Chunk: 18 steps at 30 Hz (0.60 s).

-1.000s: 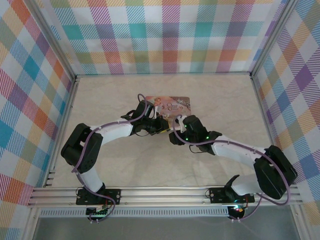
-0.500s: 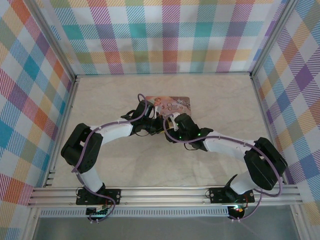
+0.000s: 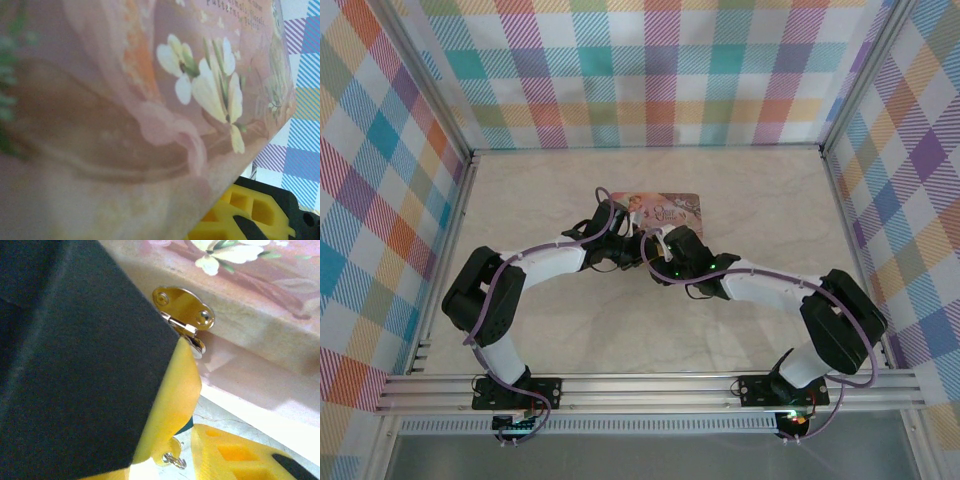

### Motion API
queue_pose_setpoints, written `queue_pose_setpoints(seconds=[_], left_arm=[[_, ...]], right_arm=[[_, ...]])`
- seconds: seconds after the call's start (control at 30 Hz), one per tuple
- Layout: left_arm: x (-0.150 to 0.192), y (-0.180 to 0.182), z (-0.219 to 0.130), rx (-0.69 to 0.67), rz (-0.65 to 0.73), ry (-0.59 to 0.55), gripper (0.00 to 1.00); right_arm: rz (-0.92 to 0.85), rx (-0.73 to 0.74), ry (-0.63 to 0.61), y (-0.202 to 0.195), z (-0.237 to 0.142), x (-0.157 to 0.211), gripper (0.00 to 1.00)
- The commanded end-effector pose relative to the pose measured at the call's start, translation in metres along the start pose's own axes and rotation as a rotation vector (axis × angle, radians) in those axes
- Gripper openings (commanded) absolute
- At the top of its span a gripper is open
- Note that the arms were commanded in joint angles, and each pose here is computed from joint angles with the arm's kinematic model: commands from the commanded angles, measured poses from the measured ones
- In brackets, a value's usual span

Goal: Unlock a padlock with a key

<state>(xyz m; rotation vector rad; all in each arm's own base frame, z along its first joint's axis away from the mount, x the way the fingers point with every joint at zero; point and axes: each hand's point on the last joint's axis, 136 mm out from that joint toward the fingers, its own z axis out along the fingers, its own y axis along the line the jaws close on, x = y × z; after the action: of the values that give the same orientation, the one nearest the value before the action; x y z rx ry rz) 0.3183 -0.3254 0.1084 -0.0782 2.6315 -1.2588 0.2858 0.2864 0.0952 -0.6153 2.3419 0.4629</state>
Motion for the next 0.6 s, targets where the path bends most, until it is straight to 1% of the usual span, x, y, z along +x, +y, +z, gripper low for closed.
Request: queue_pose_setpoints(seconds=[0.0, 0.1, 0.13, 0.23, 0.3, 0.33, 0.5, 0.57], left_arm=[[-0.0069, -0.0353, -0.011, 0.079, 0.066, -0.02, 0.09], [-0.0068, -0.035, -0.0108, 0.078, 0.068, -0.019, 0.09], [-0.0071, -0.0355, -0.0109, 0.079, 0.068, -0.02, 0.09], [-0.007, -0.0346, -0.0106, 0.075, 0.068, -0.019, 0.09], [-0.0065, -0.0333, -0.0103, 0.072, 0.067, -0.018, 0.09], [-0.0066, -0.033, -0.0102, 0.071, 0.067, -0.019, 0.09], [-0.0048, -0.0287, -0.0089, 0.062, 0.062, -0.016, 0.1], [-0.0038, -0.0261, -0.0087, 0.056, 0.06, -0.016, 0.11]], right_arm=[[-0.032, -0.002, -0.002, 0.0045, 0.0001, -0.0048, 0.36], [-0.034, -0.001, 0.002, 0.0042, 0.0003, -0.0032, 0.35], [-0.035, -0.001, 0.003, 0.0043, 0.0003, -0.0028, 0.31], [-0.039, -0.007, 0.007, 0.0048, 0.0001, -0.0017, 0.11], [-0.042, -0.014, 0.002, 0.0064, -0.0008, -0.0026, 0.01], [-0.043, -0.017, -0.002, 0.0066, -0.0011, -0.0029, 0.0], [-0.048, -0.028, 0.003, 0.0081, 0.0002, -0.0004, 0.0], [-0.05, -0.046, 0.002, 0.0111, 0.0002, 0.0002, 0.0]])
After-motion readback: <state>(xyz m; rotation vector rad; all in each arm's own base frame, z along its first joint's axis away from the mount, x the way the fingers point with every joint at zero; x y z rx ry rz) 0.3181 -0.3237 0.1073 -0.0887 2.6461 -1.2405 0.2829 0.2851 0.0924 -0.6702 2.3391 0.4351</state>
